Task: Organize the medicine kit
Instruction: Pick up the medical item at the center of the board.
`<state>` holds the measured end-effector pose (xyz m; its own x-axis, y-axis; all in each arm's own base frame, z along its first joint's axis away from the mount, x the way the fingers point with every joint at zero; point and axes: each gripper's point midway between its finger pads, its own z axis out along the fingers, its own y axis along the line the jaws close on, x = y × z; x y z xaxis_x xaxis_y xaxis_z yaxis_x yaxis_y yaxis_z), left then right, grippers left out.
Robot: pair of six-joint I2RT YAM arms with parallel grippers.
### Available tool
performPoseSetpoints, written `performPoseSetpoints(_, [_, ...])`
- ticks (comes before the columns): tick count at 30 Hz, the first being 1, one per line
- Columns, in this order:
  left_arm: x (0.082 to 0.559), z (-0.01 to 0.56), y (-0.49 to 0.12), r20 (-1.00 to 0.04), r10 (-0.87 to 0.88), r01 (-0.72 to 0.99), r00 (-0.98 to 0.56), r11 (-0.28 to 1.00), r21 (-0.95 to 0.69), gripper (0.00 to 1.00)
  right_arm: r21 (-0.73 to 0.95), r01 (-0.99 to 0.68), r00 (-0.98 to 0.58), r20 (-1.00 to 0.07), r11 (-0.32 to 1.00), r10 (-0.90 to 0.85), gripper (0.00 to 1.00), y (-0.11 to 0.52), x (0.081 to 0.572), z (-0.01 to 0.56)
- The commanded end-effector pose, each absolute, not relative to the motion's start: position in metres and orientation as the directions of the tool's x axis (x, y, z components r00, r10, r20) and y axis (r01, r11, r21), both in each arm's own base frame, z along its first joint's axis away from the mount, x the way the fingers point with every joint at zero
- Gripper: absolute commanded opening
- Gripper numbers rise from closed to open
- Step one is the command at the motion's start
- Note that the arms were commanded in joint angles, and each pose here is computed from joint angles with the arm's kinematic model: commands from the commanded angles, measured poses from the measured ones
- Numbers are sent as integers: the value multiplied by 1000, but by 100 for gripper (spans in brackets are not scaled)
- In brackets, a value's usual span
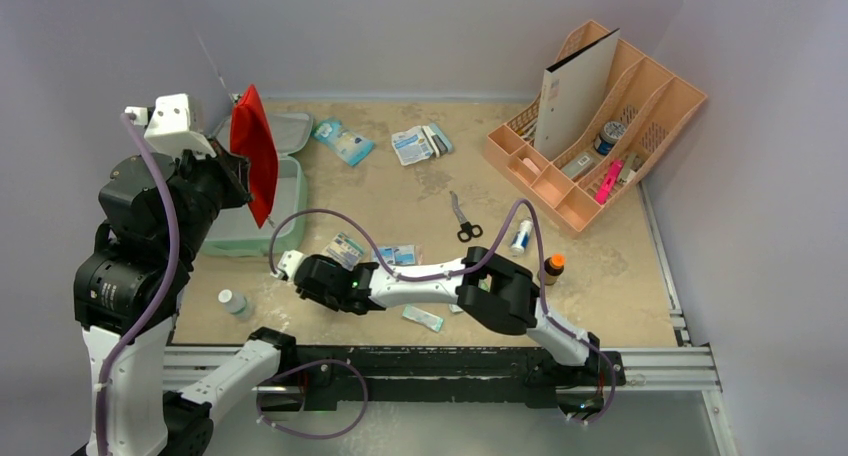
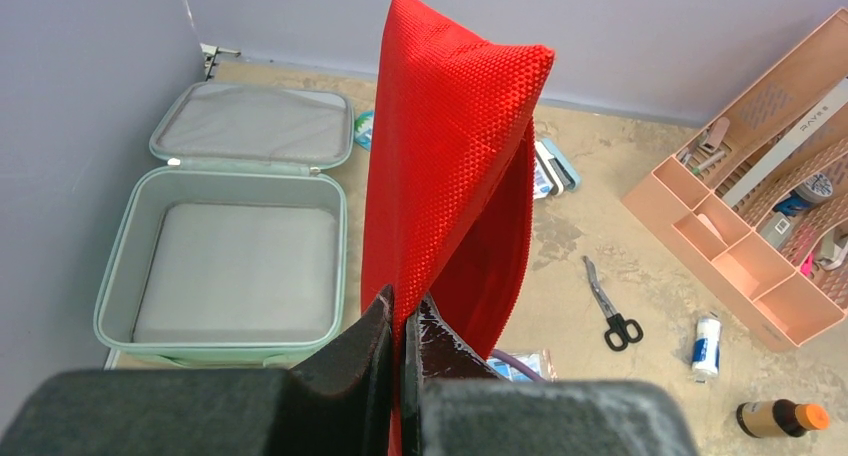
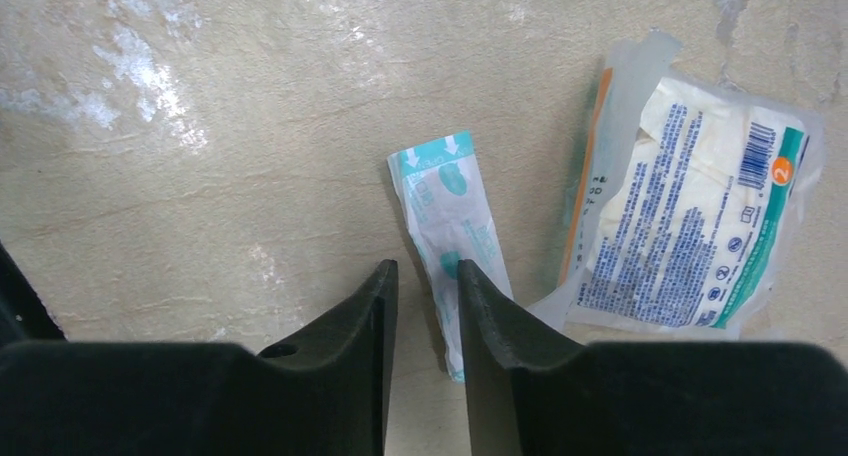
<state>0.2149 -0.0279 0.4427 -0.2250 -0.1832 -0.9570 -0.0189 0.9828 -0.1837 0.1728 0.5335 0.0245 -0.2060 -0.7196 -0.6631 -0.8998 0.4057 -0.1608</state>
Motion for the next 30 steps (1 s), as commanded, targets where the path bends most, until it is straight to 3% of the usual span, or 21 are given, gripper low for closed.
performPoseSetpoints(1, [215,458,-28,-967,-185,-2,-177,982,-187,0,-209,-902,-148,-672,377,-725,29,534,184,27])
performPoseSetpoints(9, [212,456,-31,-965,-188,16,-182,981,-194,0,-197,-910,-127,-705,364,-697,9,532,181,32])
performPoseSetpoints(11, [212,453,-32,-963,-187,20,-194,981,-195,0,-191,-914,-124,-708,358,-695,0,529,178,34])
performPoseSetpoints(18, [213,434,-39,-950,-195,34,-246,977,-209,0,2,-919,-257,-762,395,-595,0,518,163,59])
performPoseSetpoints(24, [222,406,-47,-930,-185,42,-319,977,-209,0,256,-841,-482,-755,477,-444,0,488,187,87])
performPoseSetpoints(30, [240,359,-66,-885,-181,67,-429,971,-231,0,398,-735,-615,-732,549,-293,0,453,220,119])
